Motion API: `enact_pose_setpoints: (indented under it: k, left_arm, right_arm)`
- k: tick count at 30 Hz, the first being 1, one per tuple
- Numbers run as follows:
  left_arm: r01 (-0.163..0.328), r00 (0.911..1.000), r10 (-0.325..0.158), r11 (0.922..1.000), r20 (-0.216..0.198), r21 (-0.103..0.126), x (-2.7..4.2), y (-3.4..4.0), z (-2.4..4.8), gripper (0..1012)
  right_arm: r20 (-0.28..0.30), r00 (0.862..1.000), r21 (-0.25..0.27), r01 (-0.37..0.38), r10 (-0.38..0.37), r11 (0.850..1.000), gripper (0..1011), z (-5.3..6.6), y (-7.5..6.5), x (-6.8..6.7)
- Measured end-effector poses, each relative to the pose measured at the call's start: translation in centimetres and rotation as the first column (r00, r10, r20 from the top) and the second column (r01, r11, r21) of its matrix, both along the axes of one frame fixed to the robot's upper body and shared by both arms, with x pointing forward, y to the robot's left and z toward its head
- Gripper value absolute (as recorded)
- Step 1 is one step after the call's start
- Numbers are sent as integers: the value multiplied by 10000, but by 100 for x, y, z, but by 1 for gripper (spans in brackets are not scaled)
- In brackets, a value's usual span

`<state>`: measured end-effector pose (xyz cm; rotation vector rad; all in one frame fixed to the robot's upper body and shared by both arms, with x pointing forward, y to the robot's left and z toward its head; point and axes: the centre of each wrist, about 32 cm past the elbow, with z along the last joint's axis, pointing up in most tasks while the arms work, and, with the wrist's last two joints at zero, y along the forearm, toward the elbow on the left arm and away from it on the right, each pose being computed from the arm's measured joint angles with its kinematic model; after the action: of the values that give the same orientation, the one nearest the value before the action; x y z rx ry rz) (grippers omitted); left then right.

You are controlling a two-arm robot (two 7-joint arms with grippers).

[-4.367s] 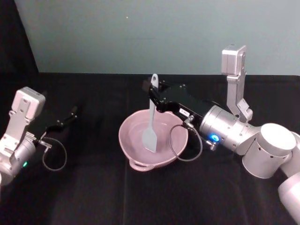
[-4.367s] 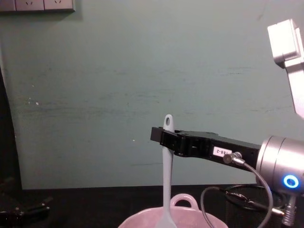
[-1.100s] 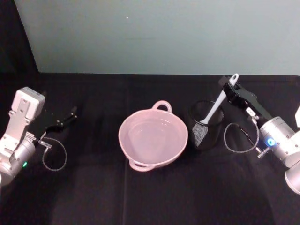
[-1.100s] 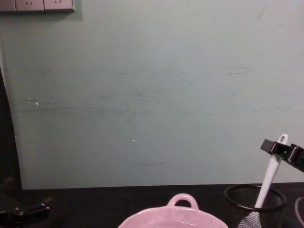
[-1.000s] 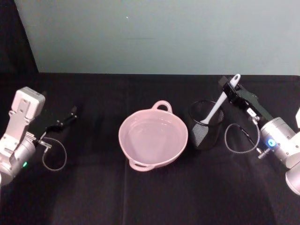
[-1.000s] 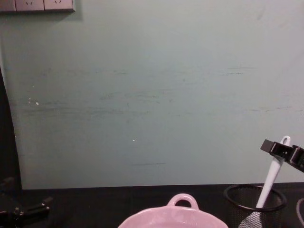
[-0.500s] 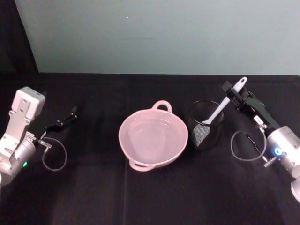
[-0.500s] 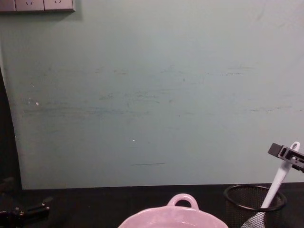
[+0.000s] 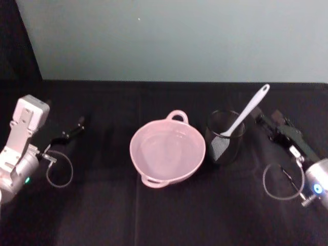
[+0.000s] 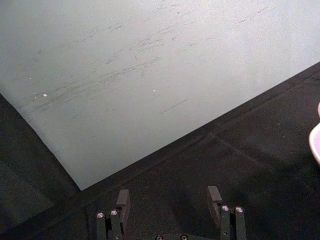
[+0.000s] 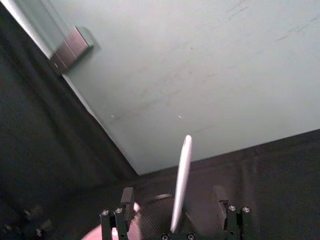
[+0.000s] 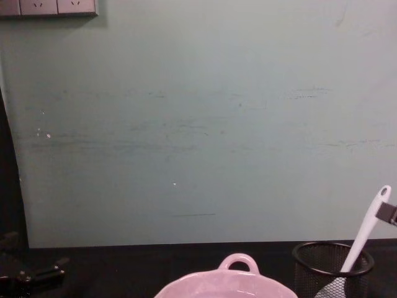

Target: Use the one hand to pick up the spoon and stir the clear water in the bowl.

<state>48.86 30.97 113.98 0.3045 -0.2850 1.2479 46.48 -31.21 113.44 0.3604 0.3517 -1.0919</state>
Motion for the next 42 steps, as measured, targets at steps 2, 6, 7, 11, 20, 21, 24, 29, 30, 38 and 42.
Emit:
enact_pose_setpoints:
  k: [2,6,7,11,20,21,24,29,30,38,42]
  left_arm:
    - [0,10000,0,10000,2,-1,0,0,1,1011]
    - [0,10000,0,10000,1,0,0,0,0,1011]
    - [0,10000,0,10000,1,0,0,0,0,1011]
    - [0,10000,0,10000,1,0,0,0,0,1011]
    - [0,10000,0,10000,0,-1,0,0,0,1011]
    - [0,10000,0,10000,0,-1,0,0,0,1011]
    - [0,10000,0,10000,0,-1,0,0,0,1011]
    - [0,10000,0,10000,0,0,0,0,0,1011]
    - [0,10000,0,10000,0,0,0,0,0,1011]
    - [0,10000,0,10000,1,0,0,0,0,1011]
    - [0,10000,0,10000,1,0,0,0,0,1011]
  right_arm:
    - [15,10000,-333,96,-96,9994,1003,16,-19,-23]
    - [122,9996,-1714,290,-273,9848,1003,54,-101,-40]
    - [140,9994,-1940,338,-317,9804,1002,57,-113,-40]
    - [413,9961,-3617,871,-774,9282,1003,81,-187,-30]
    - [958,9883,-5689,1521,-1185,8082,1002,102,-243,164]
    - [1048,9873,-5953,1585,-1195,7877,1002,103,-232,218]
    - [1223,9858,-6465,1669,-1148,7444,1002,100,-176,331]
    - [1496,9837,-7190,1775,-997,6720,1002,42,-52,502]
    - [1571,9829,-7355,1815,-963,6528,1002,19,-16,549]
    - [1961,9747,-7570,2201,-1073,6152,1003,-43,70,659]
    - [2185,9688,-7564,2441,-1172,6068,1003,-55,97,658]
